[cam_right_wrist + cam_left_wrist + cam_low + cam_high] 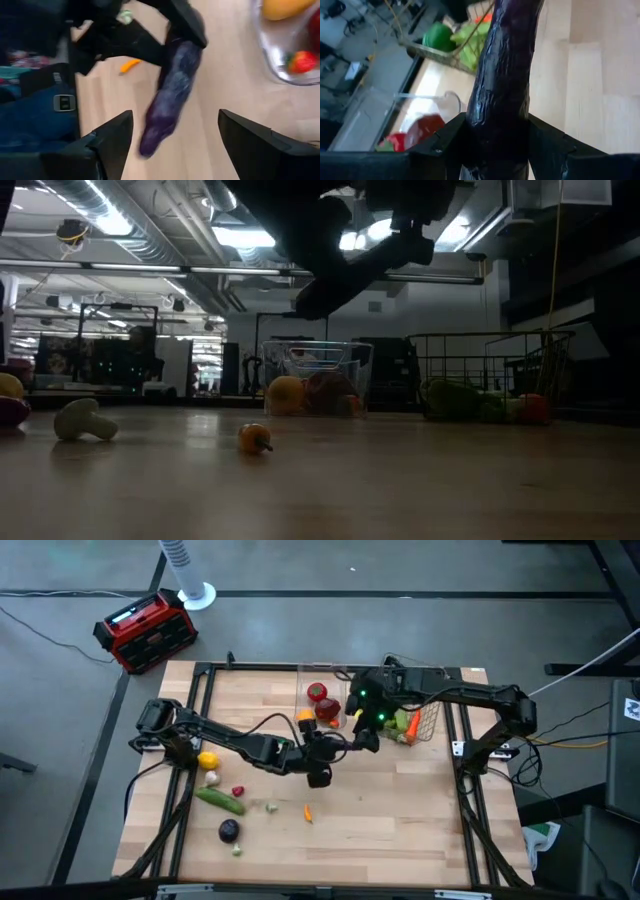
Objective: Sort produce into baskets
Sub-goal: Put the violet eggplant into the wire basket
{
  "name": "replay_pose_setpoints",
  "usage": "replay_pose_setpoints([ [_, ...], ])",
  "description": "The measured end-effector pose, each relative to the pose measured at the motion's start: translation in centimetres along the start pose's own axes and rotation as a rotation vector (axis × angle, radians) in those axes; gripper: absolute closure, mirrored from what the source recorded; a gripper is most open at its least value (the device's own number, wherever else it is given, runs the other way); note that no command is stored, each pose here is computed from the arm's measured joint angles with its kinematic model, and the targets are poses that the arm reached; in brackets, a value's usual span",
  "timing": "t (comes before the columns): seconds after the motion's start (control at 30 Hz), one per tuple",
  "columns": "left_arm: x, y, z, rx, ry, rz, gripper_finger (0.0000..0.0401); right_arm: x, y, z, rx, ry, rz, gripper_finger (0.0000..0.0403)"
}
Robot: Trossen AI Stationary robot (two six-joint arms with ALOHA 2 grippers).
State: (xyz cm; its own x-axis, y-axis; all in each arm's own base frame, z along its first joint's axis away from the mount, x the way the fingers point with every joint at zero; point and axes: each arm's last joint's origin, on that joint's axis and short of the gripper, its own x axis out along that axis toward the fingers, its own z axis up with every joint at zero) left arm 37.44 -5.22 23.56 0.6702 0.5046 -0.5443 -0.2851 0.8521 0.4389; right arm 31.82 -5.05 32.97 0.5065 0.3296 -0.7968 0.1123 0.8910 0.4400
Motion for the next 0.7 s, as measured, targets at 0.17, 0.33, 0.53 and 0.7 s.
replay_pose_setpoints([
  [0.17,0.0,0.0,0.8,0.043,-0.066,0.002,0.0228,0.6,1.2,-0.2,-0.039,0.003,-0.062,0.0114],
  [0.33,-0.1,0.1,1.4,0.061,-0.126,0.012,0.0228,1.1,2.5,-0.6,-0.046,0.020,-0.054,0.0114],
  [0.53,-0.2,0.1,1.9,0.103,-0.166,0.024,0.0228,1.6,3.5,-0.8,-0.064,0.012,-0.097,0.0131],
  [0.7,-0.2,0.2,1.9,0.104,-0.163,0.028,0.0228,1.6,3.3,-0.7,-0.057,0.005,-0.113,0.0193],
])
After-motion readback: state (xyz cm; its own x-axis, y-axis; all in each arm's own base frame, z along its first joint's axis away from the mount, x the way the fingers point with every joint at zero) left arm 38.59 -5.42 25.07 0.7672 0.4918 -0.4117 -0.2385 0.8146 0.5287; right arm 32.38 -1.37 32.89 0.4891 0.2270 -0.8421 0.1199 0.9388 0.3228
